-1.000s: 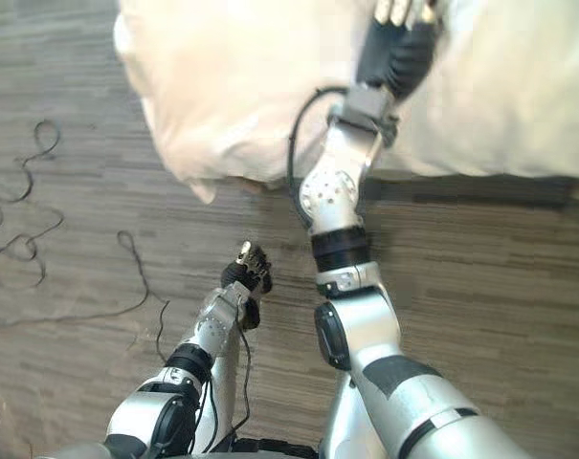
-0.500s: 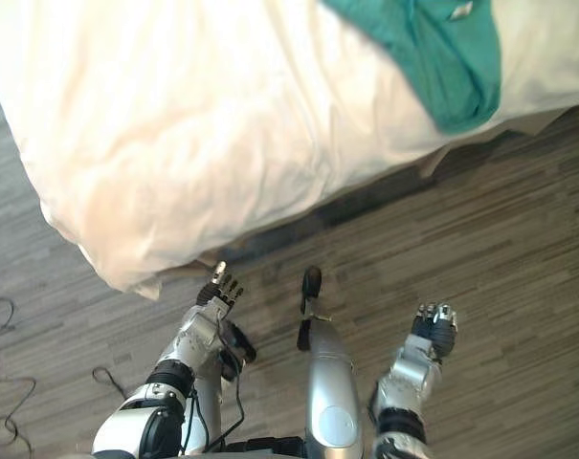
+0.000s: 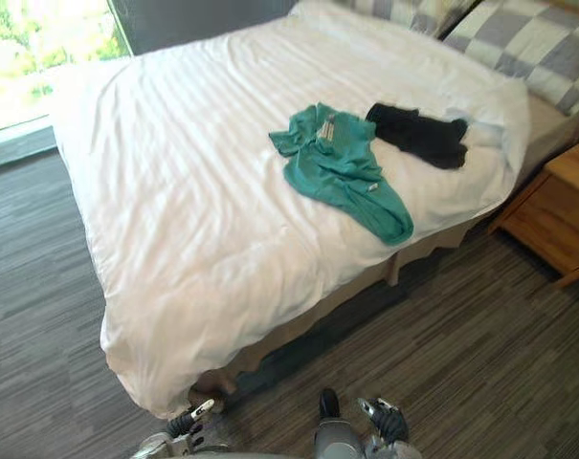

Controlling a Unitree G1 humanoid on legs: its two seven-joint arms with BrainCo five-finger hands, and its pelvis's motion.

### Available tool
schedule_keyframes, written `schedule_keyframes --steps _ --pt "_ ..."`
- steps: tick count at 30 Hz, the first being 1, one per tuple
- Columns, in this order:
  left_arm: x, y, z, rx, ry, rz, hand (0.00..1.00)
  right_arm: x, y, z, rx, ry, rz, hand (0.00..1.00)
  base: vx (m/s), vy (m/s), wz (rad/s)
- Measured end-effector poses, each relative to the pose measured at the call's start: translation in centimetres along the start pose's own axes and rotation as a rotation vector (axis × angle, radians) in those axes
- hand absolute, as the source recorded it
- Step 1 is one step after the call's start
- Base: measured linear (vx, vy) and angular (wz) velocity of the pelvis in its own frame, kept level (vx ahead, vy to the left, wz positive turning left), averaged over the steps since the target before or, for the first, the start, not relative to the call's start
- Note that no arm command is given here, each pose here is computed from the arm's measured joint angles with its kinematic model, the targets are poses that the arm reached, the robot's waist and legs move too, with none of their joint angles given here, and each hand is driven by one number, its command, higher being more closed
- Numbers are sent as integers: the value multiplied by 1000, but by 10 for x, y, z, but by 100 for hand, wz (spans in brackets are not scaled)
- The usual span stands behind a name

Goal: Tidy the bed and pick cloth on bed and put in laundry

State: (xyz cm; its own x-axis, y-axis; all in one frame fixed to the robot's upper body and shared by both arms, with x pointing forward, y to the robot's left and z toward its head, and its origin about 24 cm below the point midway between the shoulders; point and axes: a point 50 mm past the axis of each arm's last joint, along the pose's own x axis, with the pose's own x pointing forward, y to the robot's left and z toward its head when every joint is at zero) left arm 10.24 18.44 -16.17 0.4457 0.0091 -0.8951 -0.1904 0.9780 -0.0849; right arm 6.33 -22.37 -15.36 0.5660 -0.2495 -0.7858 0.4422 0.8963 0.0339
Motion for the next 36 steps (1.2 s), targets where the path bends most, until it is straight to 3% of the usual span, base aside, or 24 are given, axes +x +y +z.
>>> schedule_keyframes --steps 8,10,23,28,32,36 --pt "-1 12 5 38 -15 27 0 -6 7 -13 -44 22 9 0 -44 -38 -143" --pt "2 -5 9 75 -24 -16 0 3 0 6 -45 -29 6 0 -235 -136 -169" --pt "6 -25 20 165 -63 -72 0 0 13 2 -35 -43 101 0 -20 -160 -62" --pt "1 -11 13 -11 -115 -4 0 5 18 11 -95 -53 149 0 -50 -37 -108" --pt "-2 -15 -2 -26 -92 -14 0 8 8 15 -128 -25 124 0 -26 115 -66" --pt "-1 -7 -1 -27 -50 -3 0 5 3 -7 20 149 23 0 -73 152 37"
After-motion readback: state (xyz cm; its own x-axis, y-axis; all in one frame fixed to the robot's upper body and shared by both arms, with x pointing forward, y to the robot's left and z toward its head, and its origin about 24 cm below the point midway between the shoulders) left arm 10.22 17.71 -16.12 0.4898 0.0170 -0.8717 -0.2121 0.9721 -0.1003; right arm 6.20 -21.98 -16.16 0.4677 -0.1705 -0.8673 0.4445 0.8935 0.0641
